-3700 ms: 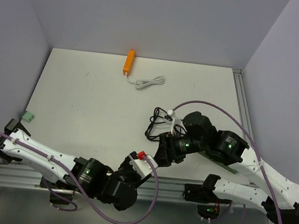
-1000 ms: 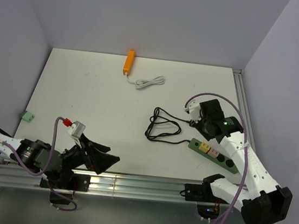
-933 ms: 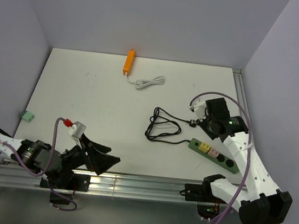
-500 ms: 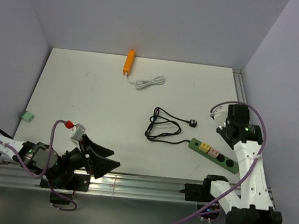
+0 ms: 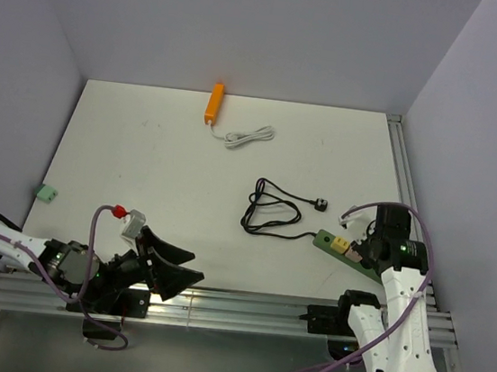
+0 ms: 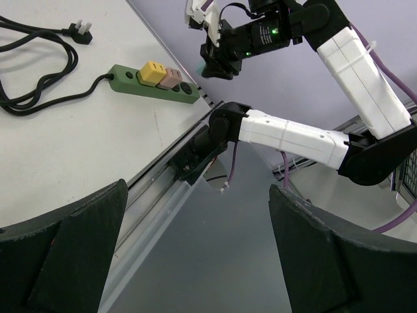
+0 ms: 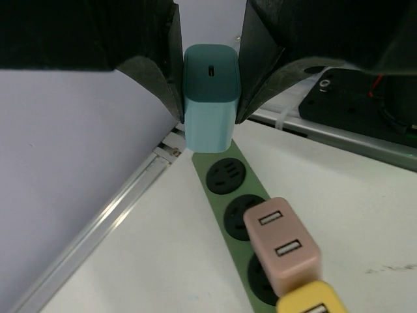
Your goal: Insert the plug
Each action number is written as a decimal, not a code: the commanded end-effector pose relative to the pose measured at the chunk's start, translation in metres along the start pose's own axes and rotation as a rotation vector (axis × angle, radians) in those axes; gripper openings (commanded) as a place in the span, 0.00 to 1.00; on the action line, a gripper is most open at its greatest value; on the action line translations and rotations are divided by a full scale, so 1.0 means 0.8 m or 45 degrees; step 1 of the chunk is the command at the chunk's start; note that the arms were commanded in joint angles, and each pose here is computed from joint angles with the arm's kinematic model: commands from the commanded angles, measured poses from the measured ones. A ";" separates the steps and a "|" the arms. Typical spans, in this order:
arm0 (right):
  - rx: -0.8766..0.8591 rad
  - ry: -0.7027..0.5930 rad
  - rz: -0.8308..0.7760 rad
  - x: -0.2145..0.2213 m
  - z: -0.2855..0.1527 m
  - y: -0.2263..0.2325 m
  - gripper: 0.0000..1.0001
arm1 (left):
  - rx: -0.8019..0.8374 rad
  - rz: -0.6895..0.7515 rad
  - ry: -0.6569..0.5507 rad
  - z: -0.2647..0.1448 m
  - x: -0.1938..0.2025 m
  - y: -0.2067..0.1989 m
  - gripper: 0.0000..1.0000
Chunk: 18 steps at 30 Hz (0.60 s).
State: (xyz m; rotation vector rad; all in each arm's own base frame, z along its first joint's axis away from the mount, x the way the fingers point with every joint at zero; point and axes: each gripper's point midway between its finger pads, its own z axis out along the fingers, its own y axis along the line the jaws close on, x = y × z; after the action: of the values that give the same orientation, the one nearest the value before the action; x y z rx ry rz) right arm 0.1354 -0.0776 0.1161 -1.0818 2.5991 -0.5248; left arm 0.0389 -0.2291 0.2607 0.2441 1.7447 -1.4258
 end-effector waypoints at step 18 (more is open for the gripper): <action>-0.241 -0.165 -0.403 -0.019 -0.008 0.035 0.00 | 0.003 0.019 -0.153 0.003 -0.023 0.006 0.94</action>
State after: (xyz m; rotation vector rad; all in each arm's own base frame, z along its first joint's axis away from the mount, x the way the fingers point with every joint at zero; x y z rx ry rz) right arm 0.1273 -0.0473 0.1052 -1.1650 2.5718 -0.2591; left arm 0.0505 -0.2243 0.2602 0.1993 1.6810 -1.3958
